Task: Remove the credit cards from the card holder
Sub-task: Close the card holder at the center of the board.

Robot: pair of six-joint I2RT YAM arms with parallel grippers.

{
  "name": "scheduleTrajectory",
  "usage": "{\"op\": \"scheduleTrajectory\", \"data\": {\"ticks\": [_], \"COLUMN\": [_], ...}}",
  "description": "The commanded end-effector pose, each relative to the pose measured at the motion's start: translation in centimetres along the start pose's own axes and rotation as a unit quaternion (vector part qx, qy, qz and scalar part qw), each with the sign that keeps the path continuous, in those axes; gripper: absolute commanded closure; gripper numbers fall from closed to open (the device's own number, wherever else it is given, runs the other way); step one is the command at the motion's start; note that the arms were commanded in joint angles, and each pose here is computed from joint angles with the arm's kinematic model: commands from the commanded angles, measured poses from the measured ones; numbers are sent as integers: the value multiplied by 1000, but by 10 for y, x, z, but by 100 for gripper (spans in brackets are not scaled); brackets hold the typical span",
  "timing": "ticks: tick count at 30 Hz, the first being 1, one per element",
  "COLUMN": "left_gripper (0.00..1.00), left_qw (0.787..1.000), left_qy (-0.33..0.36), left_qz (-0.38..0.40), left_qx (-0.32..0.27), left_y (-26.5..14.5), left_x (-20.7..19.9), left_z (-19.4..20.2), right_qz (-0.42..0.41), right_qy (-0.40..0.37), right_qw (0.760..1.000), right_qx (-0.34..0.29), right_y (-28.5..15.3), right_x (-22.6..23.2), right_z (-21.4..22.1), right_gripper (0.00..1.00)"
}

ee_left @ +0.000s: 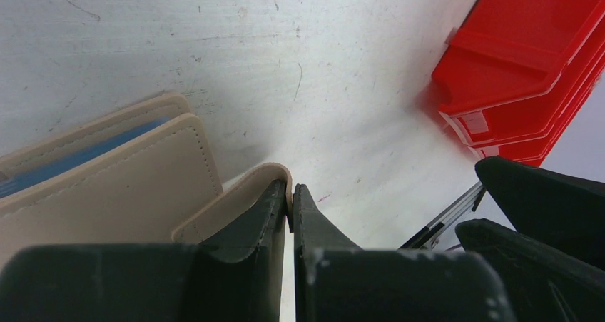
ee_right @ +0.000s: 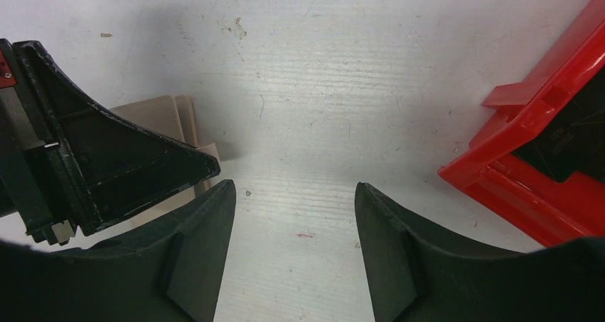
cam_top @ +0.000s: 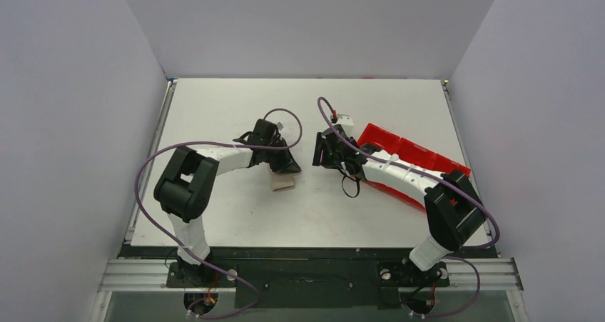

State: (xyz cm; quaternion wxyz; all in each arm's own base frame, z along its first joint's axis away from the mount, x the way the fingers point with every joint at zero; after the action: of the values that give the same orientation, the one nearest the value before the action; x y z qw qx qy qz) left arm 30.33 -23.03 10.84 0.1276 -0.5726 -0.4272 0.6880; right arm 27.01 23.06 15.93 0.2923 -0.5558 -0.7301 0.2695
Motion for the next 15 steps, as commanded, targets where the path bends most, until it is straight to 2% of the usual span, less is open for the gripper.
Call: {"op": "scheduleTrajectory", "data": {"ticks": [1, 9, 15], "left_gripper": [95, 68, 58], "left_qw": [999, 997, 995], "left_qy": [20, 53, 72], "left_qz": [42, 49, 58], "left_qx": [9, -8, -23], "left_y": [4, -14, -29], "left_x": [-6, -24, -40], "left_z": [1, -4, -8], "right_qz": [-6, -7, -6], "right_qy": [9, 6, 5], "right_qw": [999, 999, 999], "right_qx": [-31, -33, -35], "right_y": [-12, -13, -15], "right_x": [3, 3, 4], "right_z": [-10, -13, -15], "right_gripper": [42, 42, 42]}}
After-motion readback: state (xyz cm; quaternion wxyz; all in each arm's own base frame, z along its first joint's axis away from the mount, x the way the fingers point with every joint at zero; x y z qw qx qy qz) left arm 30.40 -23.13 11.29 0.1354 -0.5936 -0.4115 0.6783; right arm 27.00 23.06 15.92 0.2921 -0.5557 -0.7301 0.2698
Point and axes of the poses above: each gripper's point midway between its finger pads, its own y axis out along the fingers, its own x axis along the line the jaws close on, z = x × y, the point moved 9 cm from there along -y, back along the fingers, and after that the axes turned 12 degrees about -y, right-handed, at the moved point
